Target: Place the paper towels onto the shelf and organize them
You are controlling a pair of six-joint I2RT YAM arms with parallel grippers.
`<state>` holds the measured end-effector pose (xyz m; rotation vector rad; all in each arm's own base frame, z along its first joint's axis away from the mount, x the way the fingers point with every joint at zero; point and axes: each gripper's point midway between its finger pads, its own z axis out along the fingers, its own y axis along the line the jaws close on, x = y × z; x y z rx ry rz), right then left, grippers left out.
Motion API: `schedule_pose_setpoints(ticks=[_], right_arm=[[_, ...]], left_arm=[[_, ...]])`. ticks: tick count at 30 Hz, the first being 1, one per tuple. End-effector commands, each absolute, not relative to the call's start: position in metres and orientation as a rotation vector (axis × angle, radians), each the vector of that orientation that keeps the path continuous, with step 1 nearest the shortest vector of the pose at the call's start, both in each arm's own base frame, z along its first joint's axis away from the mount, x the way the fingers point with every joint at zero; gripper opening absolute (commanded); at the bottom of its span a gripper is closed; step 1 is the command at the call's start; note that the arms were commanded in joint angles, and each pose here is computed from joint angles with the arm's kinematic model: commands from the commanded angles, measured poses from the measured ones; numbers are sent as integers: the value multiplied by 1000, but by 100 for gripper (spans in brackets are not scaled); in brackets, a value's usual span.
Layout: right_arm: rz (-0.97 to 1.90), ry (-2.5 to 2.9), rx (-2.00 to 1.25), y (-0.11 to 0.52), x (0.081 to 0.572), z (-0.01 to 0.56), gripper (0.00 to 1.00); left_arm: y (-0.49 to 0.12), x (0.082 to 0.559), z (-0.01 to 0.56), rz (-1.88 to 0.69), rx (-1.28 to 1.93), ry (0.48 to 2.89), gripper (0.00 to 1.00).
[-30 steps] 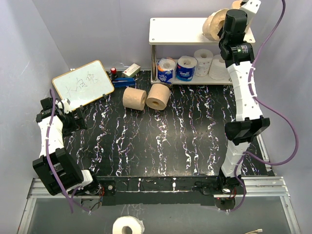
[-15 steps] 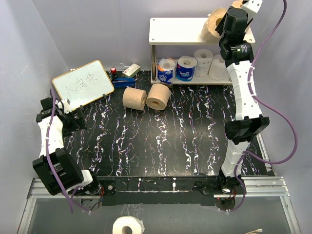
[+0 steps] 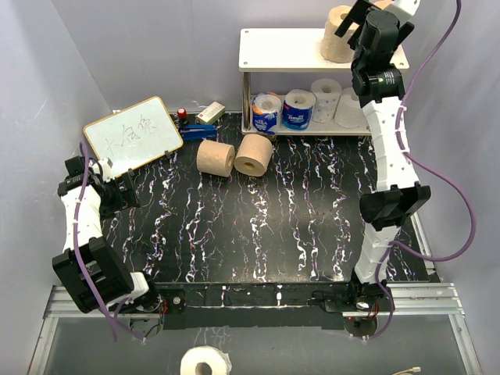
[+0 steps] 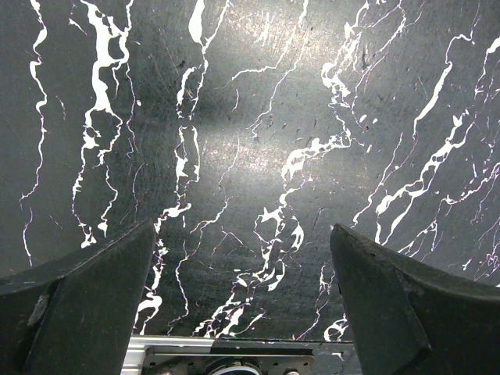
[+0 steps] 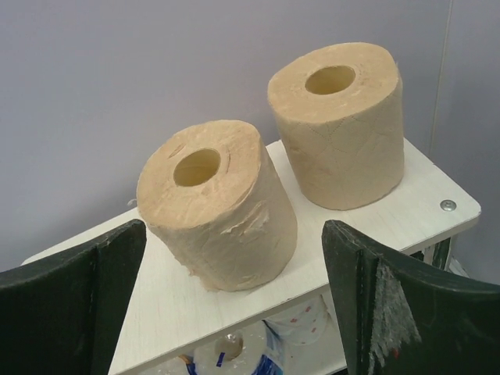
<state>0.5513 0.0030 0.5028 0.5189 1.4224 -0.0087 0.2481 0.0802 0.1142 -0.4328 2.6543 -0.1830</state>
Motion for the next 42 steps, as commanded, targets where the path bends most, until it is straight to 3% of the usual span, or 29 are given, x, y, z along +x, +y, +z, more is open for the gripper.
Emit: schedule_pose_setpoints(ticks=[1, 4, 8, 14, 17, 20, 27, 31, 42], right_arm=[[160, 1228, 428, 27, 496, 591, 95], [251, 1305, 316, 85, 440, 589, 96], [295, 1475, 179, 173, 359, 523, 98], [-268, 1973, -31, 204, 327, 320, 98], [-526, 2003, -132, 209, 315, 272, 98], [-580, 1998, -132, 214, 319, 250, 98], [-391, 1953, -269, 262, 343, 208, 98], [-460, 1914, -332, 275, 359, 199, 96], [-460, 1916, -298, 264, 415, 165, 95]], left_arm=[[77, 245, 113, -213, -427, 2670, 93], [78, 245, 113, -203, -432, 2671, 93], [81, 245, 113, -182, -441, 2668, 93], [82, 244, 110, -184, -449, 2678, 93], [82, 244, 112, -183, -448, 2675, 93], [82, 244, 114, -177, -449, 2664, 93], [80, 245, 119, -184, -432, 2643, 93], [83, 243, 118, -165, -444, 2650, 93], [87, 243, 124, -135, -452, 2616, 93]])
